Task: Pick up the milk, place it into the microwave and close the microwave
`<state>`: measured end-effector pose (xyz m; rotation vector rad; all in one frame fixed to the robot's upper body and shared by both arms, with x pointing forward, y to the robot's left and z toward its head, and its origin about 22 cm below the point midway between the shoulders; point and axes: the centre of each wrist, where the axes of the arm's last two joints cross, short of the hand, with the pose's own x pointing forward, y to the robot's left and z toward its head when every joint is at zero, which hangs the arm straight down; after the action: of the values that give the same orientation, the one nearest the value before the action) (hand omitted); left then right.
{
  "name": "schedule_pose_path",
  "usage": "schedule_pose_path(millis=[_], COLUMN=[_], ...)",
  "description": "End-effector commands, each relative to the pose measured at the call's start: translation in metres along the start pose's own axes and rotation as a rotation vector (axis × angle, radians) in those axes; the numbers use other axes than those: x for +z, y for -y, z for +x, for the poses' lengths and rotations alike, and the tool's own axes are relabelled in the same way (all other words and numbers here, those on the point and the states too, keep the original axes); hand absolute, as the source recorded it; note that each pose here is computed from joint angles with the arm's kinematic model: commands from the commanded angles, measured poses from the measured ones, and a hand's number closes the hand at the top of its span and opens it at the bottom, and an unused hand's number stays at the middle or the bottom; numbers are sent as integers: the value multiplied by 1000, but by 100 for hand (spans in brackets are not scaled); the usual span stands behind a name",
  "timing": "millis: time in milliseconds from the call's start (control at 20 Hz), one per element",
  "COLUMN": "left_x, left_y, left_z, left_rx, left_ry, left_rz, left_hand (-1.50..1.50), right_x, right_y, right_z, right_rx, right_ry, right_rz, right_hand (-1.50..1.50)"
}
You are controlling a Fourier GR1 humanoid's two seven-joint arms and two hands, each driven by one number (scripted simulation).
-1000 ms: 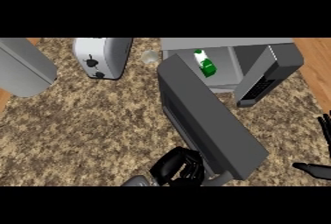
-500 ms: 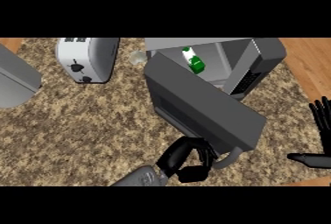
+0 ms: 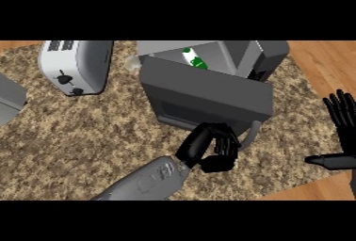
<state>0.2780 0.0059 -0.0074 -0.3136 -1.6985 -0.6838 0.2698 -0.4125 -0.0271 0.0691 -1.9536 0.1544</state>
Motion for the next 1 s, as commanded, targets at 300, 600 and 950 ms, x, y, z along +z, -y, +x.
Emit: schedule_pose_path(millis=[300,600,950], left_x=[-50,-67,-86], left_y=[-24,-35,-50], left_z=[41,53,67], left_rx=[-21,-34,-55], left_ry=[76,86,80], left_rz=[104,151,201], left_hand=[150,150,150], right_x=[-43,-62,-81], right_y=[-1,-5,-13], right_z=[27,39,50], right_rx=[-55,-98,-130], right_ry=[124,154,172], right_rz=[116,177,229], right_hand=[-150,-150,-150])
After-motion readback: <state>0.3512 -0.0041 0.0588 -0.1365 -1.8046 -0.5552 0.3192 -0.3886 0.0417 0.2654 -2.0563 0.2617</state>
